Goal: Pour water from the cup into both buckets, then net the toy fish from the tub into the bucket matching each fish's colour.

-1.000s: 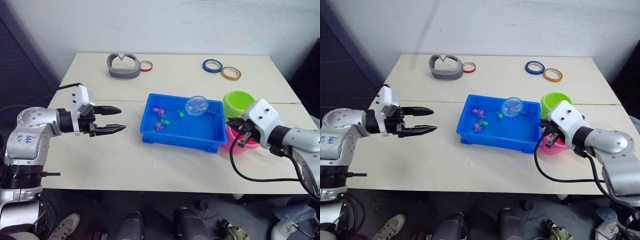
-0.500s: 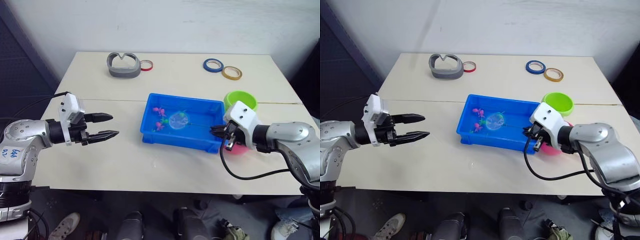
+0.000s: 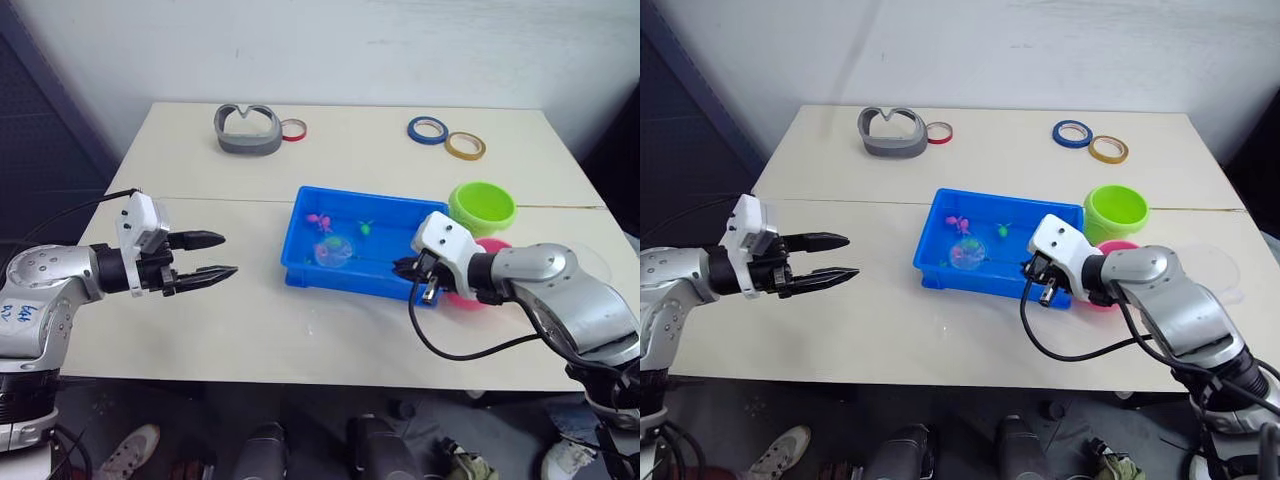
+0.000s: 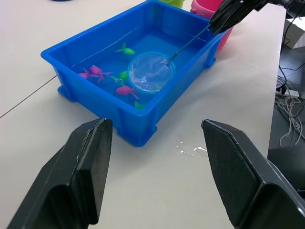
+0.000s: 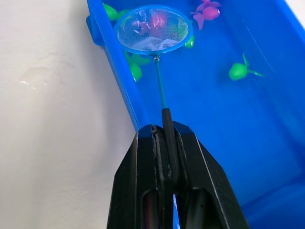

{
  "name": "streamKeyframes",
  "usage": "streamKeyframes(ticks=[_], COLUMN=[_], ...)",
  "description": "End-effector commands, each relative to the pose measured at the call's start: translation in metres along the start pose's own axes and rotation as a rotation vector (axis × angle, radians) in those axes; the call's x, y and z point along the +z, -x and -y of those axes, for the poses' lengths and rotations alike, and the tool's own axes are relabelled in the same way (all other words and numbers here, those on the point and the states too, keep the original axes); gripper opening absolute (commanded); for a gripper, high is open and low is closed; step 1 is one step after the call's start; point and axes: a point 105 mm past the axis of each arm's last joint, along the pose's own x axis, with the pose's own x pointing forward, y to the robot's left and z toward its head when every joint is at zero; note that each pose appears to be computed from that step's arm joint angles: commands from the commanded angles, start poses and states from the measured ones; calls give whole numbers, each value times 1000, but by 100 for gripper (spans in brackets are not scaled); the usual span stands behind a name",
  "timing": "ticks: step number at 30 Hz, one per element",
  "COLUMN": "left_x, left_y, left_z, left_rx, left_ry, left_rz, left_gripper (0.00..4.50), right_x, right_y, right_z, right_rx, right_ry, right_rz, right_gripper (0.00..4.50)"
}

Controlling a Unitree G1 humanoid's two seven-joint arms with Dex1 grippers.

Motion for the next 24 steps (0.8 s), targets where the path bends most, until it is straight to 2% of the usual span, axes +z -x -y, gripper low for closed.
streamKeyframes(ticks=[1, 11, 19, 24], left_x=[14, 14, 11, 12], left_y=[7, 8, 9, 11], left_z=[2, 5, 6, 6], left_rx=[17, 31, 37, 43], left_ry=[-49, -42, -39, -40], left_rz=[28, 36, 23, 23], left_gripper=[329, 329, 329, 329], right_x=[2, -13, -11, 2], right_y=[4, -1, -22, -40], right_z=[3, 10, 0, -8], right_rx=[-12, -23, 10, 37], right_ry=[25, 51, 70, 49], right_rz=[-11, -97, -102, -48], right_gripper=[0, 0, 0, 0])
